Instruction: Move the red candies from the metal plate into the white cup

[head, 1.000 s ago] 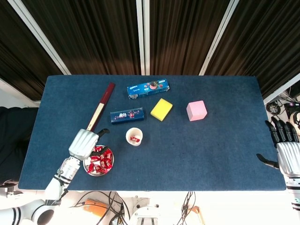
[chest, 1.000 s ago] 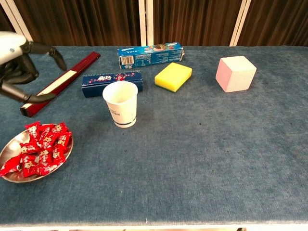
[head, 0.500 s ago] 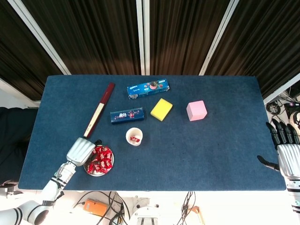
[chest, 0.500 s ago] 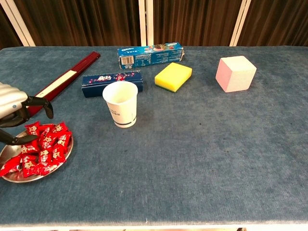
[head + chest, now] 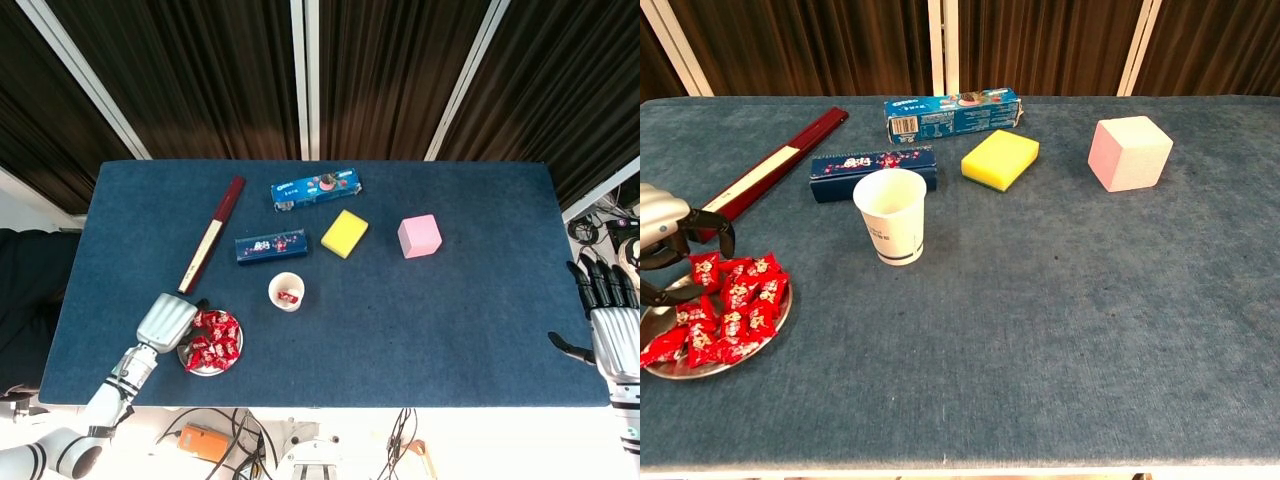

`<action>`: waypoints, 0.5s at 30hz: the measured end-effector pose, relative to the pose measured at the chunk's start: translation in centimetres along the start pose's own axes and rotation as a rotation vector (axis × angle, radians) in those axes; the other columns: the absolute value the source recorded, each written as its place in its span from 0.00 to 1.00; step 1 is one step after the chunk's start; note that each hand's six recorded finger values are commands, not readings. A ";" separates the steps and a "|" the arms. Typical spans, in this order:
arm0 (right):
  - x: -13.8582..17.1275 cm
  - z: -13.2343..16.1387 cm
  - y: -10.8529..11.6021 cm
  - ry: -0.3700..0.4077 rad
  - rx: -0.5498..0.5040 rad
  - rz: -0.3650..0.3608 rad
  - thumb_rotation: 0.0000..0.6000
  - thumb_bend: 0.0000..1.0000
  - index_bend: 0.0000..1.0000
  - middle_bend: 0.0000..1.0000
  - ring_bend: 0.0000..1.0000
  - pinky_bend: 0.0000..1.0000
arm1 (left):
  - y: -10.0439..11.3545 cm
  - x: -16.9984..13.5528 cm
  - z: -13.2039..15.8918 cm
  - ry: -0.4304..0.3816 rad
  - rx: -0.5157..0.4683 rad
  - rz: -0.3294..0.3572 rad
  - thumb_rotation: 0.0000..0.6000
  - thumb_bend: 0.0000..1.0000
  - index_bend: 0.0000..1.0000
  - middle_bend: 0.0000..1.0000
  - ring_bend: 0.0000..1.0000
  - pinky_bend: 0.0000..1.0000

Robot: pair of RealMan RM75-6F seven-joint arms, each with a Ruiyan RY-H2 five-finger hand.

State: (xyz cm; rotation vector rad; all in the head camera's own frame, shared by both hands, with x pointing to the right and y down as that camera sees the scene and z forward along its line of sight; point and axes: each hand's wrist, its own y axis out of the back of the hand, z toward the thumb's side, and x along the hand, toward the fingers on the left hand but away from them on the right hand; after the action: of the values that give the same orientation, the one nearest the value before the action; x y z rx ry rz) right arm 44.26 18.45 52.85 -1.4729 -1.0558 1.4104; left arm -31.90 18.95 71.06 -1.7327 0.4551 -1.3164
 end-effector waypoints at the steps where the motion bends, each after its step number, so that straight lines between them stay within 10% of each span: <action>1: 0.0 0.0 0.0 0.000 0.000 0.002 1.00 0.24 0.00 0.04 0.00 0.03 | -0.1 0.0 -0.1 0.002 0.001 -0.003 1.00 0.29 0.46 0.95 0.84 0.83; 15: -0.1 -0.1 0.0 -0.005 -0.003 0.001 1.00 0.24 0.00 0.04 0.00 0.04 | 0.7 0.1 0.0 -0.012 0.005 0.016 1.00 0.44 0.55 0.95 0.84 0.83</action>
State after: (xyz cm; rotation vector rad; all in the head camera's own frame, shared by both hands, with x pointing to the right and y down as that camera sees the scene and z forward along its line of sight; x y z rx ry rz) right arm 44.36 18.40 52.89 -1.4733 -1.0604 1.4145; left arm -31.71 18.49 70.55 -1.7287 0.4576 -1.2942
